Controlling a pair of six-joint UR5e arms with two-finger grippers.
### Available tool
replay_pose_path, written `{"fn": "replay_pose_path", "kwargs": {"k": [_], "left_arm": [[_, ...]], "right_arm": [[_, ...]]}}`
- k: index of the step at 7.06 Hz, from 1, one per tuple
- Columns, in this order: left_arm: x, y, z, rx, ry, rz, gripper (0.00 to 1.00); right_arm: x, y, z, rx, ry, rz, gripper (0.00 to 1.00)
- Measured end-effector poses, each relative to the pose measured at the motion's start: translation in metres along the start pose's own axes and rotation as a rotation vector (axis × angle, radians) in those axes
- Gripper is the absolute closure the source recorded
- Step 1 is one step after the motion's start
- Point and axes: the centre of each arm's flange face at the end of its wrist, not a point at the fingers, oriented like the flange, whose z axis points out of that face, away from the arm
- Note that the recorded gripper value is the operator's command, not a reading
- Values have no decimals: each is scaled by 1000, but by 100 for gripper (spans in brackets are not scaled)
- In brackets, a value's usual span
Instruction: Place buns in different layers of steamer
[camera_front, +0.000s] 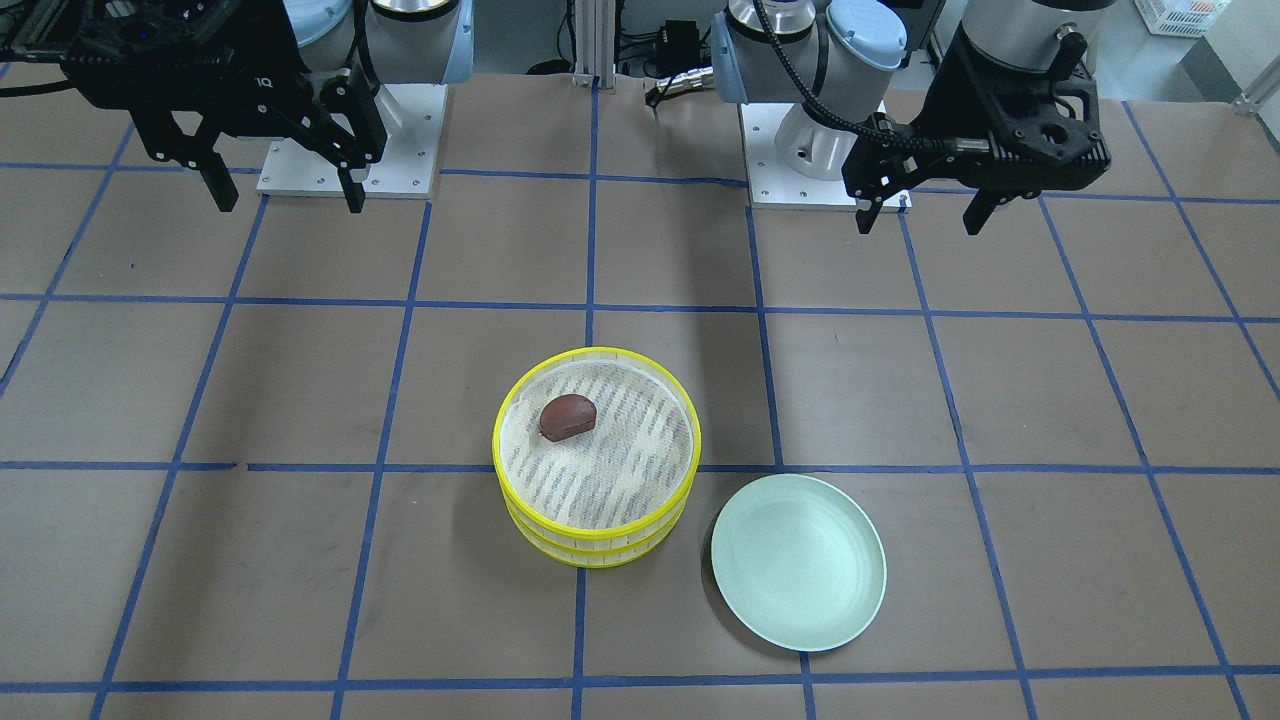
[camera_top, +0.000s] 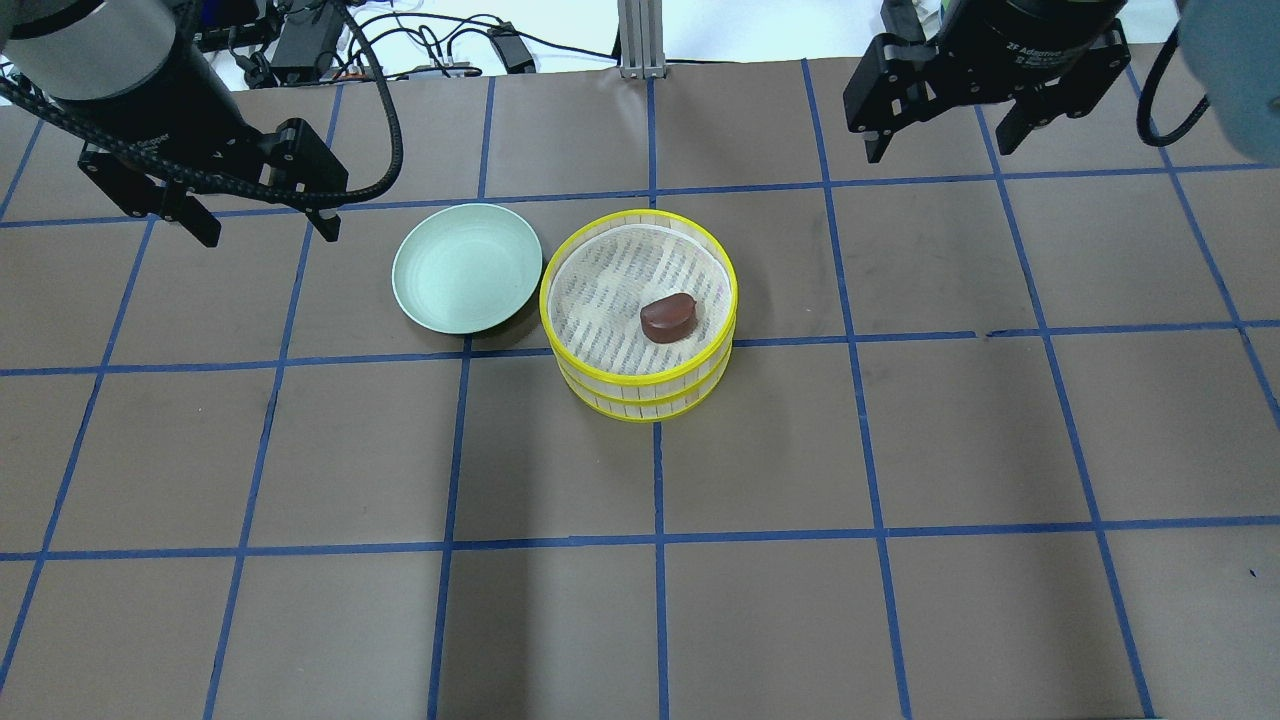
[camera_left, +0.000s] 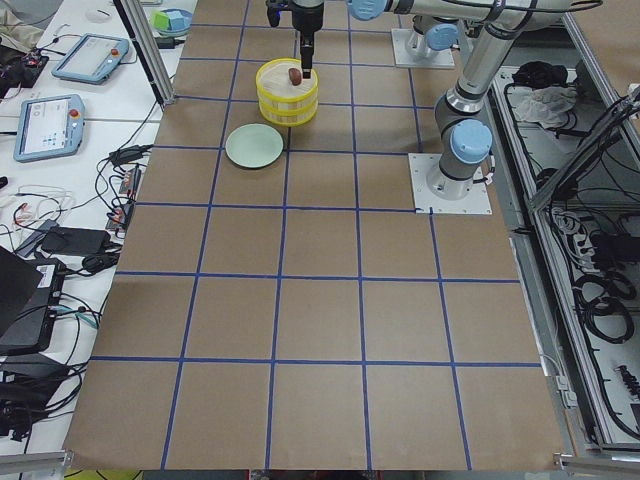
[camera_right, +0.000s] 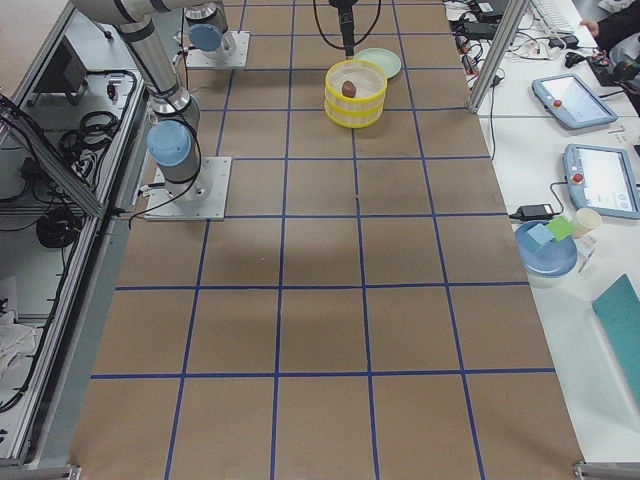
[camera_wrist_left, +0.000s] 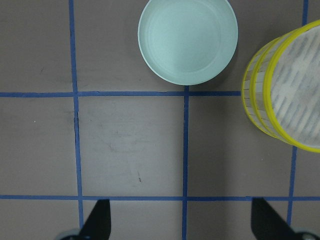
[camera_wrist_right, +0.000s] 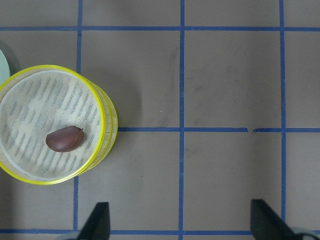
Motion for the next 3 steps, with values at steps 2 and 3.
{"fn": "replay_pose_path", "kwargs": {"k": [2, 3], "left_arm": [[1, -1, 1, -2, 2, 1, 0], [1, -1, 1, -2, 1, 2, 0]], "right_arm": [[0, 0, 0, -1, 0, 0, 0], [0, 1, 0, -1, 0, 0, 0]]}}
